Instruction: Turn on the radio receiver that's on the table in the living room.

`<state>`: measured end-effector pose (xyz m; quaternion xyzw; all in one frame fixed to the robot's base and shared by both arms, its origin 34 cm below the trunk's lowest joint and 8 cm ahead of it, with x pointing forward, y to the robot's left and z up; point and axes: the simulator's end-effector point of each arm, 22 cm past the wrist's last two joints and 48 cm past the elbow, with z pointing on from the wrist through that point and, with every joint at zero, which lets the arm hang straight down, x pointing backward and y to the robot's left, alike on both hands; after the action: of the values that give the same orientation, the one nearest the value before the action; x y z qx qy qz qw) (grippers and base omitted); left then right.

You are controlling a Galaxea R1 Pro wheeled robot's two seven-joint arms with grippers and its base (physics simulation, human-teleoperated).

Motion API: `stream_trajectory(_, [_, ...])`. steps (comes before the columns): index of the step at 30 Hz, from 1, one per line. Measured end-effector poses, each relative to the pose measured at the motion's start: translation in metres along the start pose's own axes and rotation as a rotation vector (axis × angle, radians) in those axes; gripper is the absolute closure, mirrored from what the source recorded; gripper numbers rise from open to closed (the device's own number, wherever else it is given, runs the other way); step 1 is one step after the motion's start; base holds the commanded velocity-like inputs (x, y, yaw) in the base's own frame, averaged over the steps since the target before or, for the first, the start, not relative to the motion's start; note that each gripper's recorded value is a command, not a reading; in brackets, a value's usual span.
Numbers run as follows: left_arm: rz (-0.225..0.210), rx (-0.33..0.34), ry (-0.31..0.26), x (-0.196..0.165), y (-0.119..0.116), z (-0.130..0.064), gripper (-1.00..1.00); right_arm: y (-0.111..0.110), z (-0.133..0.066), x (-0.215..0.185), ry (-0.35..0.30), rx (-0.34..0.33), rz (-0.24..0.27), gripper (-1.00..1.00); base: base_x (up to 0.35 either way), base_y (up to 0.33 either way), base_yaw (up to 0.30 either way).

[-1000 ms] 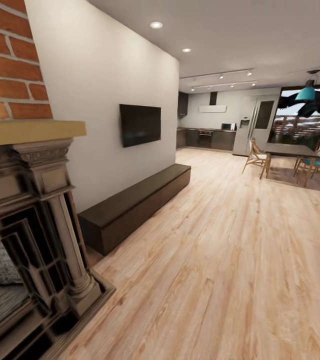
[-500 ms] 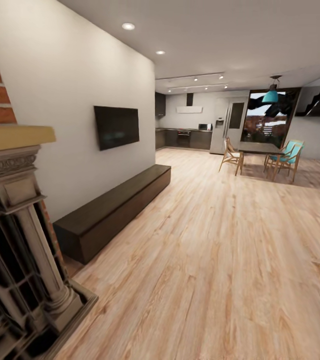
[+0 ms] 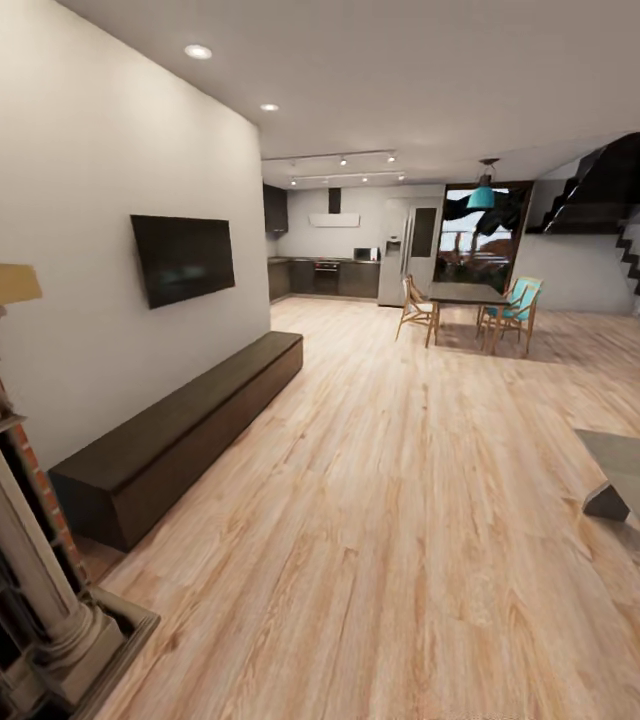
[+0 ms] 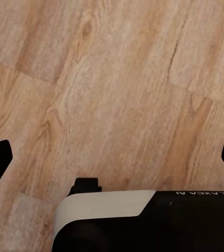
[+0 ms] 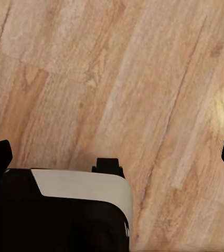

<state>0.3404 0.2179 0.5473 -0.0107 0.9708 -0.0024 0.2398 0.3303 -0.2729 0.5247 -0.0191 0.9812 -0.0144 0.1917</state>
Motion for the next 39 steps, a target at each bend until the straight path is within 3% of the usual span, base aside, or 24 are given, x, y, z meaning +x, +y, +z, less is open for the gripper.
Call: stream_trajectory(39, [0.0,0.0,-0.009,-0.023,0.0,-0.049,-1.0,-0.002,-0.051,-0.022,-0.016,0.002,0.001,-1.0,0.0,0.0,-0.273])
